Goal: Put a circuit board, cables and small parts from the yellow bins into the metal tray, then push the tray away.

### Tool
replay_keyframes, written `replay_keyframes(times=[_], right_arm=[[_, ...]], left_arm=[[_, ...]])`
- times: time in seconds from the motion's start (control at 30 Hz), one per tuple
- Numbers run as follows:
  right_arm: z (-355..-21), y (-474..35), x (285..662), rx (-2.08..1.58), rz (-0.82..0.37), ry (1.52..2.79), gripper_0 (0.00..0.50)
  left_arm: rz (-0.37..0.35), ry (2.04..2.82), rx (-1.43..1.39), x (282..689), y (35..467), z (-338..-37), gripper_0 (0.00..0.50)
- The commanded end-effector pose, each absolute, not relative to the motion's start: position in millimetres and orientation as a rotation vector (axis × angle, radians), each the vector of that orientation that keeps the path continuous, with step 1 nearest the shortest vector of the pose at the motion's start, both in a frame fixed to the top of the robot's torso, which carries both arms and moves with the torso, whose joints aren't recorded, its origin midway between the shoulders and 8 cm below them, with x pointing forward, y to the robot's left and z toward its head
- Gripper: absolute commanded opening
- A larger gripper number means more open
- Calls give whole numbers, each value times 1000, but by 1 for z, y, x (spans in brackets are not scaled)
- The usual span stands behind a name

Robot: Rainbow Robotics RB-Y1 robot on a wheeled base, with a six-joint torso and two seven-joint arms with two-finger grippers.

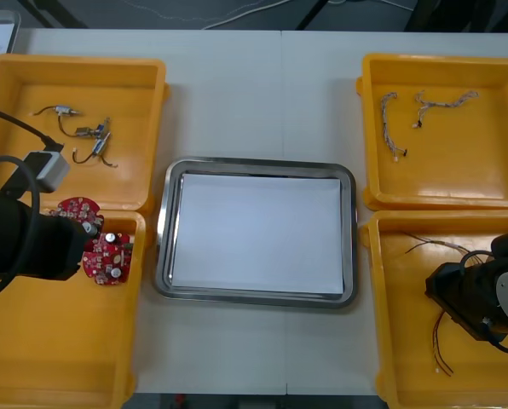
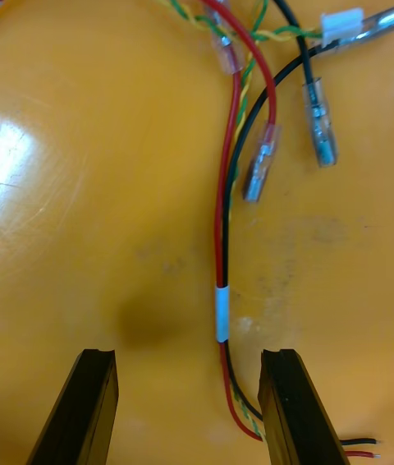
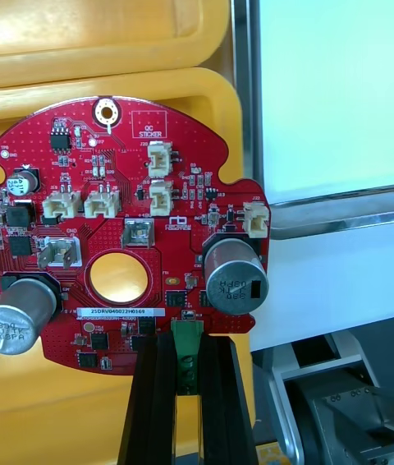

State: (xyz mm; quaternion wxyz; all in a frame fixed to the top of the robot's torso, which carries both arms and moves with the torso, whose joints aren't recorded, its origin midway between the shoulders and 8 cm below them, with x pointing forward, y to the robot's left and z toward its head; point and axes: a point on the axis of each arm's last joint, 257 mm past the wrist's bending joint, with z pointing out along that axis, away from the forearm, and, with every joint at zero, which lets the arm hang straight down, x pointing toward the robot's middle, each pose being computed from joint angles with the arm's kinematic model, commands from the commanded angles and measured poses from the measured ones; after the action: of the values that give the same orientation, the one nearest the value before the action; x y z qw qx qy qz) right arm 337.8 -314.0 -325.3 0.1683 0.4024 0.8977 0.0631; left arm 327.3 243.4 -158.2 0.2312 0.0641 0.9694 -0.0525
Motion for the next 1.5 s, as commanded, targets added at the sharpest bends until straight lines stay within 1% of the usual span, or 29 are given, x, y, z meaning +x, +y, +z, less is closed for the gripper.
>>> replay_keyframes(times=[0.03,0.2,0.4,0.53,0.6,0.73,0.83,0.97,1.03,1.07,1.1,1.13,1.2,1.27,1.3,1.5], right_arm=[[-338,-305,334,1203,219,2541,500],[-343,-304,339,1207,245,2530,500],[-344,-303,339,1210,249,2534,500],[-347,-304,337,1218,243,2539,500],[-348,-305,336,1221,240,2542,500],[-347,-305,337,1224,243,2539,500],[-348,-304,336,1228,243,2540,500],[-347,-307,337,1224,237,2536,495],[-347,-307,338,1224,239,2535,443],[-346,-308,338,1226,237,2532,391],[-346,-308,338,1227,238,2531,319],[-346,-308,338,1227,238,2531,266],[-345,-310,339,1227,235,2526,79],[-345,-310,339,1227,235,2526,14],[-344,-310,340,1227,235,2523,0],[-340,-311,344,1230,245,2511,0]], left_arm=[[-89,2626,63,338,236,-151,0],[-77,2618,34,342,226,-151,0],[-116,2606,4,346,208,-150,0],[-91,2601,-17,354,198,-154,0],[-61,2605,-19,358,193,-161,0],[-47,2602,-29,366,184,-170,0],[-54,2606,-42,371,179,-174,0],[-86,2615,-50,369,167,-176,0],[-90,2620,-52,368,163,-176,0],[-86,2628,-52,366,162,-176,0],[-79,2632,-44,364,160,-176,0],[-78,2632,-43,364,158,-176,0],[-59,2636,-43,362,154,-181,0],[-57,2630,-34,361,149,-184,0],[-58,2625,-34,361,146,-186,0],[-66,2640,3,356,131,-193,0]])
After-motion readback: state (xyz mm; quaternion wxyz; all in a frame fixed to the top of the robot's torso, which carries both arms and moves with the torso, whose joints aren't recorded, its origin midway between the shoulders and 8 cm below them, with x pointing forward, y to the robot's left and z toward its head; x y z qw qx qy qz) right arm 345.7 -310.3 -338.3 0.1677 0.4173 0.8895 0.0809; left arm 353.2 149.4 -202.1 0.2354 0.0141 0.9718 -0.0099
